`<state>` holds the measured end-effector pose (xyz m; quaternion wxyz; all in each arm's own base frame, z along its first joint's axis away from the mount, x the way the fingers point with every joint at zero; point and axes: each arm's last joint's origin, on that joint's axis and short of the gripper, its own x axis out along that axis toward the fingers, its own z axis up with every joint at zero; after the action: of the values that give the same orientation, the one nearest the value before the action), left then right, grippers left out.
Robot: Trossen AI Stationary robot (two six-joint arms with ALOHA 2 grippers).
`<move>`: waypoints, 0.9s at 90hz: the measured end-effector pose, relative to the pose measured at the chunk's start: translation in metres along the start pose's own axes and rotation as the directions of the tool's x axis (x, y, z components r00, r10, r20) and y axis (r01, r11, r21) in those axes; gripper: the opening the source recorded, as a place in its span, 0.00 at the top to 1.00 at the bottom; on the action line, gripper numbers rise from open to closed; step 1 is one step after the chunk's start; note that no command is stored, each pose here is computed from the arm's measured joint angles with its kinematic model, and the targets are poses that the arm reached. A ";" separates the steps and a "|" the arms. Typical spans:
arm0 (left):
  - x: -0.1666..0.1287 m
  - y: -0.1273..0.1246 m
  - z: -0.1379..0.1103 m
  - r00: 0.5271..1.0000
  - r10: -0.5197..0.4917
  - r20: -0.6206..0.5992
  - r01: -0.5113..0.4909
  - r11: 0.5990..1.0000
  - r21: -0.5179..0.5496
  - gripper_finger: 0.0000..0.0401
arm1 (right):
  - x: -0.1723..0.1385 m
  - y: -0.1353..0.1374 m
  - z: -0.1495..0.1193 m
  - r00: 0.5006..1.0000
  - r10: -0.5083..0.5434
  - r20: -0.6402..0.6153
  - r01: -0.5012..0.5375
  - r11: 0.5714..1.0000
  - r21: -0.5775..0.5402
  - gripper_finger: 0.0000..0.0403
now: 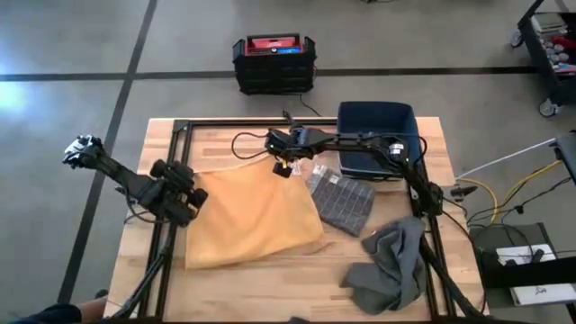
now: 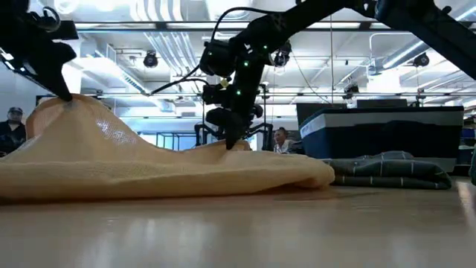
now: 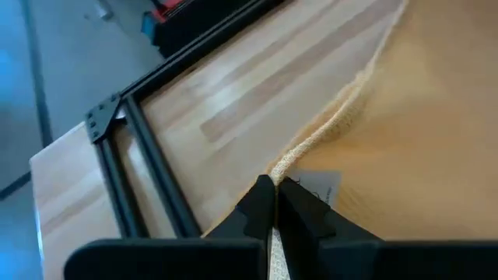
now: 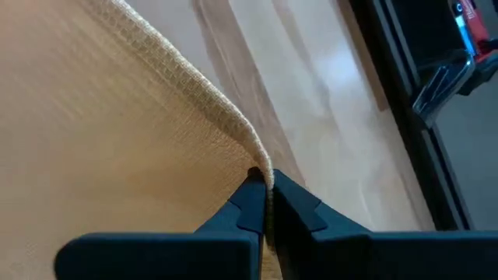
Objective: Fold towel
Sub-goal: Fold the yellow kitchen towel
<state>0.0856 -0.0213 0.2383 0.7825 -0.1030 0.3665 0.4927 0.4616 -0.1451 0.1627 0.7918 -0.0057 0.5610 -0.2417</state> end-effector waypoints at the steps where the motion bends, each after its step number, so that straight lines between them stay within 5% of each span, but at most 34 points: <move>1: 0.000 0.000 0.000 1.000 0.004 -0.002 -0.004 1.000 -0.004 1.00 | 0.000 0.000 0.000 1.000 0.000 0.000 0.000 1.000 0.001 1.00; 33: 0.003 0.005 0.006 0.999 0.032 -0.042 -0.034 0.998 -0.049 0.96 | 0.000 -0.001 0.001 1.000 -0.001 0.005 0.001 1.000 0.004 0.96; 48: 0.003 0.006 0.007 0.997 0.036 -0.061 -0.039 0.998 -0.047 0.81 | 0.000 -0.002 0.002 1.000 -0.021 0.020 0.021 1.000 -0.010 0.81; 64: 0.000 0.006 0.010 0.997 0.022 -0.074 -0.023 1.000 -0.003 0.61 | -0.004 -0.013 0.008 0.981 -0.185 0.051 0.185 0.983 0.007 0.60; 81: -0.009 0.007 0.020 0.998 -0.019 -0.067 0.019 1.000 0.005 0.55 | -0.020 -0.027 0.020 0.965 -0.254 0.067 0.252 0.967 0.031 0.47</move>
<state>0.0870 -0.0134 0.2603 0.7747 -0.1209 0.3928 0.4806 0.4640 -0.1668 0.1955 0.7737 -0.0770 0.5249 -0.3464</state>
